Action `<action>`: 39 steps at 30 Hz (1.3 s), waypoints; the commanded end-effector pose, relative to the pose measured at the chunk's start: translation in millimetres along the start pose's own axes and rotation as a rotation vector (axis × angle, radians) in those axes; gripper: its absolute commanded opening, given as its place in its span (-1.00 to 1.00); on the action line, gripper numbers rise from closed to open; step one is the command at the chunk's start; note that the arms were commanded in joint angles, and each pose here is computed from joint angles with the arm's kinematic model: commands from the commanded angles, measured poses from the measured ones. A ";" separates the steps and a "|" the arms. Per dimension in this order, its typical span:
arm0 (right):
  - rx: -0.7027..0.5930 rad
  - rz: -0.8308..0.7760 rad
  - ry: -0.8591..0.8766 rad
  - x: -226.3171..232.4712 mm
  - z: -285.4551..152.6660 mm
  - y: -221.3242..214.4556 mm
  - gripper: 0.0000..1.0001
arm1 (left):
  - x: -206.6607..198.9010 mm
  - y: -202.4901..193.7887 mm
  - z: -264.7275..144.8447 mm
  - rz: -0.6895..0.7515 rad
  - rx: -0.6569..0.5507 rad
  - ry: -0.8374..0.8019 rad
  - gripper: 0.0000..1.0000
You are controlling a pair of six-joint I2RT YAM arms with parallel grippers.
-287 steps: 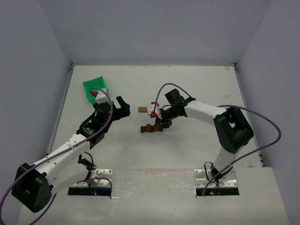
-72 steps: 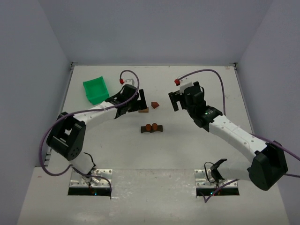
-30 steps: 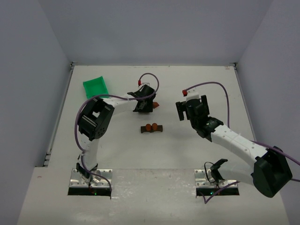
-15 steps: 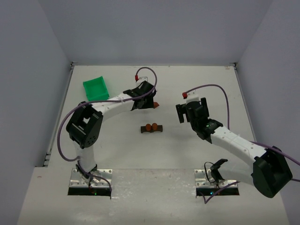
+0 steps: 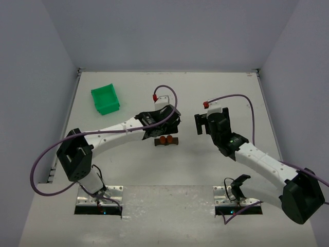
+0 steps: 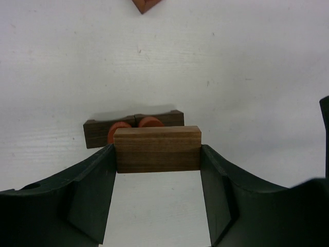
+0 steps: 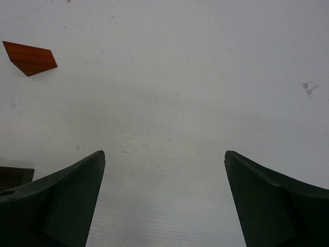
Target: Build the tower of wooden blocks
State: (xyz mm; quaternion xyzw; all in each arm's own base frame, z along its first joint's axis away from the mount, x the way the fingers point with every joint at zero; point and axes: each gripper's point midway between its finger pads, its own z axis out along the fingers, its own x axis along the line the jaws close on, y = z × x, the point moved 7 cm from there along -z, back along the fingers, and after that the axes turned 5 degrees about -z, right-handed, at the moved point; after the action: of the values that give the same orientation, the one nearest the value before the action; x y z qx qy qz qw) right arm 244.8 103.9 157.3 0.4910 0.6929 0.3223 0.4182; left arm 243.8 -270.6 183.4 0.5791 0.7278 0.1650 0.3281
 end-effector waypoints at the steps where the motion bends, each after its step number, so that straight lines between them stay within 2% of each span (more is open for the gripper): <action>1: -0.053 0.053 -0.002 -0.9 -3.0 9.4 0.97 | -0.5 -9.8 -10.6 -0.050 0.008 0.033 -0.59; 11: -0.065 0.065 -0.005 -3.0 -6.9 8.6 0.97 | 0.7 -29.5 -7.2 -0.007 0.013 0.147 -0.59; 17: -0.063 0.067 -0.003 -2.7 -7.1 8.3 0.97 | -5.1 -29.6 1.7 0.030 0.013 0.158 -0.58; 27: -0.057 0.061 -0.009 -2.9 -6.1 7.6 0.97 | -11.7 -26.2 8.4 0.084 -0.005 0.127 -0.39; 39: -0.051 0.059 -0.012 -2.7 -5.0 6.8 0.97 | -6.8 -28.3 22.2 0.079 0.014 0.143 -0.37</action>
State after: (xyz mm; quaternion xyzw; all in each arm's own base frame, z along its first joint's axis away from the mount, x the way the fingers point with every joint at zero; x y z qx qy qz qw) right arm 240.0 102.5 159.6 0.4965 0.6827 0.3380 0.4161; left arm 228.1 -282.1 144.6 0.6073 0.7257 0.2174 0.2391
